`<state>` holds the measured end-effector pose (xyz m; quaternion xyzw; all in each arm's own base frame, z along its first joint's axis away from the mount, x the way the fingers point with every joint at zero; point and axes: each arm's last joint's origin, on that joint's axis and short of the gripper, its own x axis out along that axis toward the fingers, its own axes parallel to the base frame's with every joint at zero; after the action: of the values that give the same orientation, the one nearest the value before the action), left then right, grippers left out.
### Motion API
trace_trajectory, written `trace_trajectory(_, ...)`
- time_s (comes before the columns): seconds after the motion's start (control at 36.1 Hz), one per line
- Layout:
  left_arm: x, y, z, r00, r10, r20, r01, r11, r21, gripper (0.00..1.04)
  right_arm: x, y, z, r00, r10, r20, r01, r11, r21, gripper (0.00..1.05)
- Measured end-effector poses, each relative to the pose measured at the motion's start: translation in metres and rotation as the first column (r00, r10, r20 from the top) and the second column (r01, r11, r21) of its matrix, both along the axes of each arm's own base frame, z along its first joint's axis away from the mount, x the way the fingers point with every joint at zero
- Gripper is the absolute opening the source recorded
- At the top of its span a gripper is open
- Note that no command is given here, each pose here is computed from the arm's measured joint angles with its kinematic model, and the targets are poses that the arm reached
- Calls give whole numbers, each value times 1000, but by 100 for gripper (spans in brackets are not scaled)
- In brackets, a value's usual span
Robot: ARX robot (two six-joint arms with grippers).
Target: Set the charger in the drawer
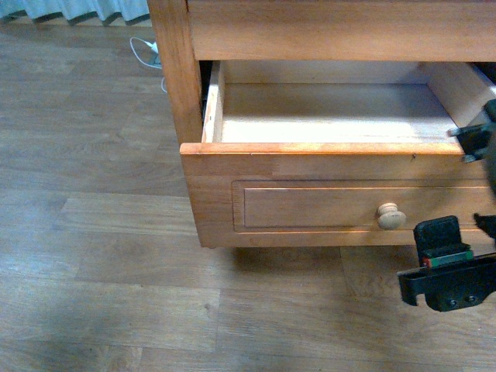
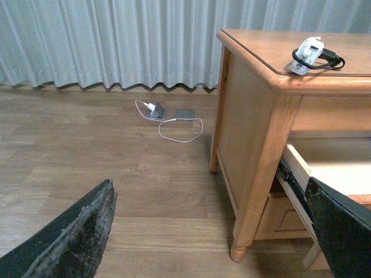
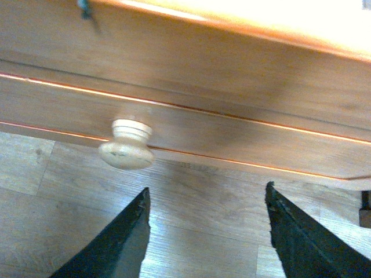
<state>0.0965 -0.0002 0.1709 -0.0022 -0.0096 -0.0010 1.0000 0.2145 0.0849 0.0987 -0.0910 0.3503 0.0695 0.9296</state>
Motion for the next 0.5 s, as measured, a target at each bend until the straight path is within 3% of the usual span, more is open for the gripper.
trace_trajectory(0.14, 0, 0, 0, 1000, 0, 0, 0, 1000, 0, 98, -21, -14, 36, 999, 19, 46, -23, 997, 77, 97)
trace_trajectory(0.36, 0, 0, 0, 1000, 0, 0, 0, 1000, 0, 98, -53, -49, 82, 991, -14, 135, -12, 982, 190, 96)
trace_trajectory(0.5, 0, 0, 0, 1000, 0, 0, 0, 1000, 0, 98, -75, -68, 91, 983, -31, 183, -9, 977, 215, 96)
